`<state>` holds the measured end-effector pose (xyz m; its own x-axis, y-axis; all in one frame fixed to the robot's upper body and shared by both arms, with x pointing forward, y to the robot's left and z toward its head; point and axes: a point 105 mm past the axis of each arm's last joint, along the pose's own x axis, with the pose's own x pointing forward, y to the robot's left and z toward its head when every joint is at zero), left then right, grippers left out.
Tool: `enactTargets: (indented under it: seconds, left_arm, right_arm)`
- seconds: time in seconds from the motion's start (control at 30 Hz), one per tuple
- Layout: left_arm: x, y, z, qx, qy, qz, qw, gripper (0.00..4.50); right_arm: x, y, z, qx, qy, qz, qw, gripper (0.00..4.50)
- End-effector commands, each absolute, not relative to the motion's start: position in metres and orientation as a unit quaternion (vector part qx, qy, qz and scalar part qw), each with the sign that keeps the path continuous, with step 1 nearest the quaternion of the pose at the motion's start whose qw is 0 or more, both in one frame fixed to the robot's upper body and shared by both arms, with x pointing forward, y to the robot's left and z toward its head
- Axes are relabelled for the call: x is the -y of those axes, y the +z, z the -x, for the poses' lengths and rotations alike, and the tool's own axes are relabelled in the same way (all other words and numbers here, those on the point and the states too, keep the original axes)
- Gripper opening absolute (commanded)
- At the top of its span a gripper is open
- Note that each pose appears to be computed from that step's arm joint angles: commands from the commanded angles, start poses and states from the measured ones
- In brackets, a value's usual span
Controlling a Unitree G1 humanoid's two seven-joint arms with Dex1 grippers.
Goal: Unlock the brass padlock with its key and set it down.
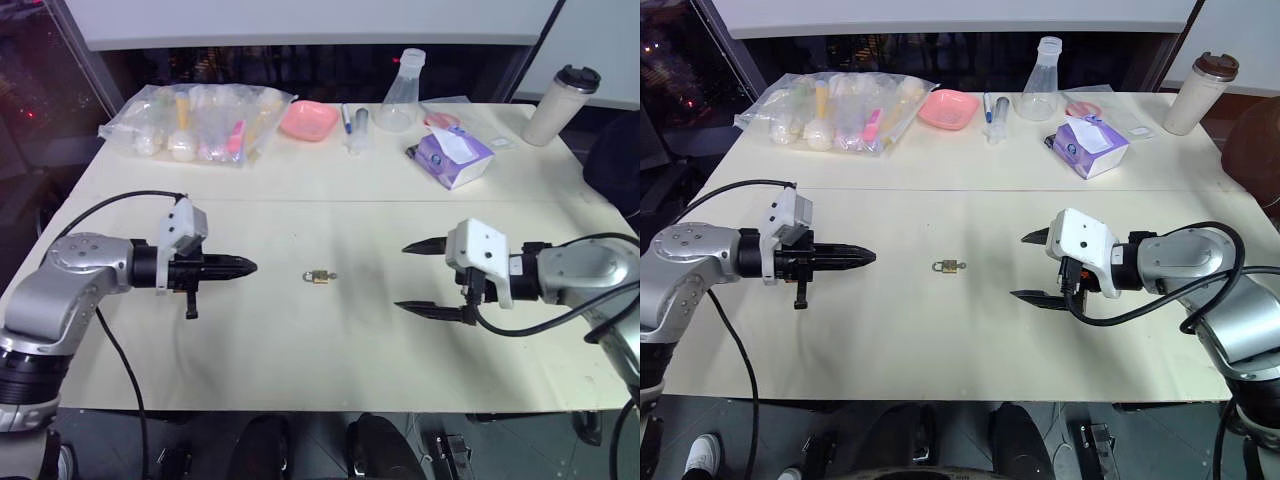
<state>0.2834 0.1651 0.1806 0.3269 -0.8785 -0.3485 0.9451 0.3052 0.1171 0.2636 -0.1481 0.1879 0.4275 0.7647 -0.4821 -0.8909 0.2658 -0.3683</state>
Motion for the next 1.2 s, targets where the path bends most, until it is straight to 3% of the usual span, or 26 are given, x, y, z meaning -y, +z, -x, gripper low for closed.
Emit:
enactTargets:
  seconds: [0.03, 1.2]
  left_arm:
    - [-0.169, 0.193, -0.283, -0.092, -0.565, -0.164, 0.803, 0.0]
    - [-0.169, 0.194, -0.287, -0.082, -0.562, -0.162, 0.807, 0.0]
  right_arm:
    - [0.145, 0.196, -0.261, -0.087, 0.526, 0.319, 0.783, 4.46]
    - [0.135, 0.204, -0.273, -0.058, 0.523, 0.328, 0.784, 4.46]
